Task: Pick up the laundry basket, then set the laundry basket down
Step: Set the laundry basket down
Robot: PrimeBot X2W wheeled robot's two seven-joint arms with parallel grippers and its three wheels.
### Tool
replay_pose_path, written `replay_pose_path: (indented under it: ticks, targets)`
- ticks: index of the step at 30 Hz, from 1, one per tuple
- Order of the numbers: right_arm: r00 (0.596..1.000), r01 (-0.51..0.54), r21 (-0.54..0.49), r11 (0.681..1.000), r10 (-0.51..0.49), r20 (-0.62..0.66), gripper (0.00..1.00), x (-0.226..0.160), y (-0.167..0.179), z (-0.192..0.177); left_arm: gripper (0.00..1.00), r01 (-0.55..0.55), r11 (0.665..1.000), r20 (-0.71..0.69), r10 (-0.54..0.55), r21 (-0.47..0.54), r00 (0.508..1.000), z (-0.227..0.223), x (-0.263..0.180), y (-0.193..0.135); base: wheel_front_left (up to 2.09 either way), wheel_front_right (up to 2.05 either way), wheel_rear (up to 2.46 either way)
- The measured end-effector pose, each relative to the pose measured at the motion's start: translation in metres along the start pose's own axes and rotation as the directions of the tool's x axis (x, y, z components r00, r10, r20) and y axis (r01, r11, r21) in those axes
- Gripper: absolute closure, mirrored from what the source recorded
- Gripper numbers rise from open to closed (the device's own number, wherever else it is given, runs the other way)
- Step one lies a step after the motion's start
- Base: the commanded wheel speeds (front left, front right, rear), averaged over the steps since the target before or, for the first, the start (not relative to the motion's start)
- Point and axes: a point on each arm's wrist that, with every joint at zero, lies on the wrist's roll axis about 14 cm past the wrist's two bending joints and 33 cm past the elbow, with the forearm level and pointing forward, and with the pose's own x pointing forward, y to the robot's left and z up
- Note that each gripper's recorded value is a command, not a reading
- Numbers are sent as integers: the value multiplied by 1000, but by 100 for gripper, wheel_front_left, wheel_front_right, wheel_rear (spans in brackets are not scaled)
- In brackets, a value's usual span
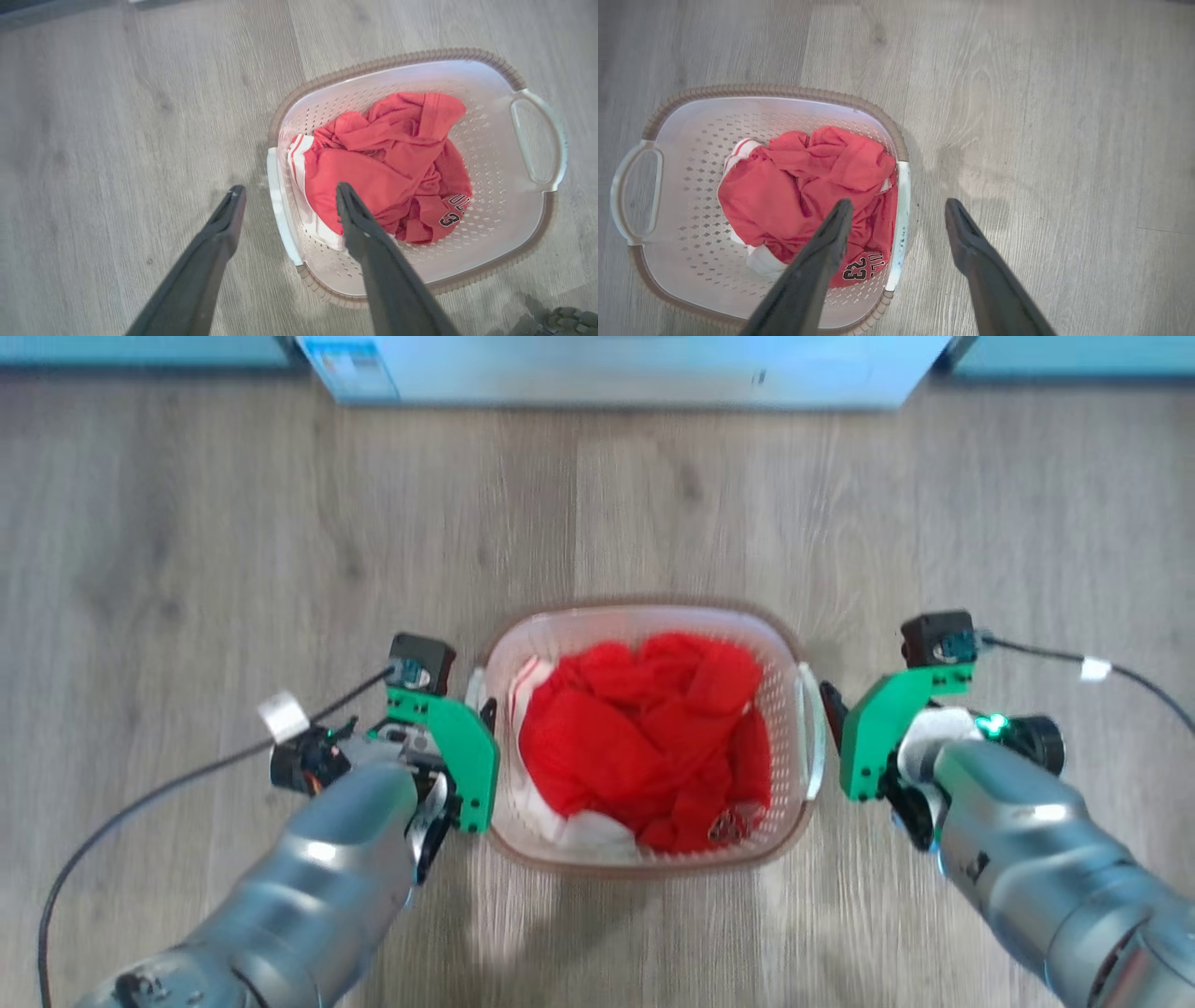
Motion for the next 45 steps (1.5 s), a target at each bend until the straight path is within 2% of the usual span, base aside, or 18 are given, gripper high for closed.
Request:
replay_pose_path:
  ticks: [7,11,13,14,15,17,19,24,27,29,31,32,33,35,36,40,45]
  targets:
    - [970,-20,19,1000,15,242,0,-51,21,53,0,-33,999,243,23,39,970,48,-48,-7,0,0,0]
    - [913,-57,35,998,38,406,0,-83,31,107,0,-54,998,385,40,24,922,92,-75,-14,0,0,0]
    - [864,-67,21,998,48,501,0,-106,30,139,0,-42,999,492,33,7,870,127,-94,-21,0,0,0]
    - [800,-72,-4,997,60,598,0,-131,30,170,0,-40,999,600,33,-1,800,161,-119,-26,0,0,0]
    - [765,-69,-24,997,69,641,0,-144,31,181,0,-38,999,648,34,-8,761,174,-132,-28,0,0,0]
    - [700,-59,-50,997,77,710,0,-168,31,191,0,-44,999,725,45,-20,688,188,-156,-30,0,0,0]
    - [651,-42,-55,998,69,756,0,-185,29,186,0,-49,998,777,50,-25,628,189,-174,-33,0,0,0]
    - [569,-11,-61,998,56,821,0,-211,42,158,0,-102,990,858,133,-95,497,185,-213,-21,0,0,0]
    - [520,2,-77,997,65,852,0,-226,53,154,0,-141,979,895,191,-146,404,190,-240,-7,0,0,0]
    - [498,14,-88,996,70,864,0,-233,56,153,0,-160,972,913,217,-171,344,193,-256,-2,0,0,0]
    - [491,24,-98,995,74,868,0,-237,58,150,0,-177,968,924,225,-176,309,192,-267,-1,0,0,0]
    - [491,31,-108,994,79,867,0,-238,60,147,0,-187,969,928,214,-162,305,190,-269,-4,0,0,0]
    - [492,35,-110,993,79,867,0,-239,61,145,0,-196,970,925,199,-140,324,184,-264,-7,0,0,0]
    - [494,35,-104,994,73,866,0,-240,63,138,0,-224,968,899,197,-114,392,162,-248,-9,0,0,0]
    - [502,45,-109,993,71,862,0,-239,62,134,0,-240,965,890,202,-108,409,153,-245,-9,0,0,0]
    - [522,78,-110,991,53,851,0,-238,56,123,0,-269,960,878,195,-79,437,139,-239,-14,0,0,0]
    - [537,108,-69,992,0,844,0,-240,42,109,0,-268,961,876,188,-70,445,133,-239,-17,0,0,0]
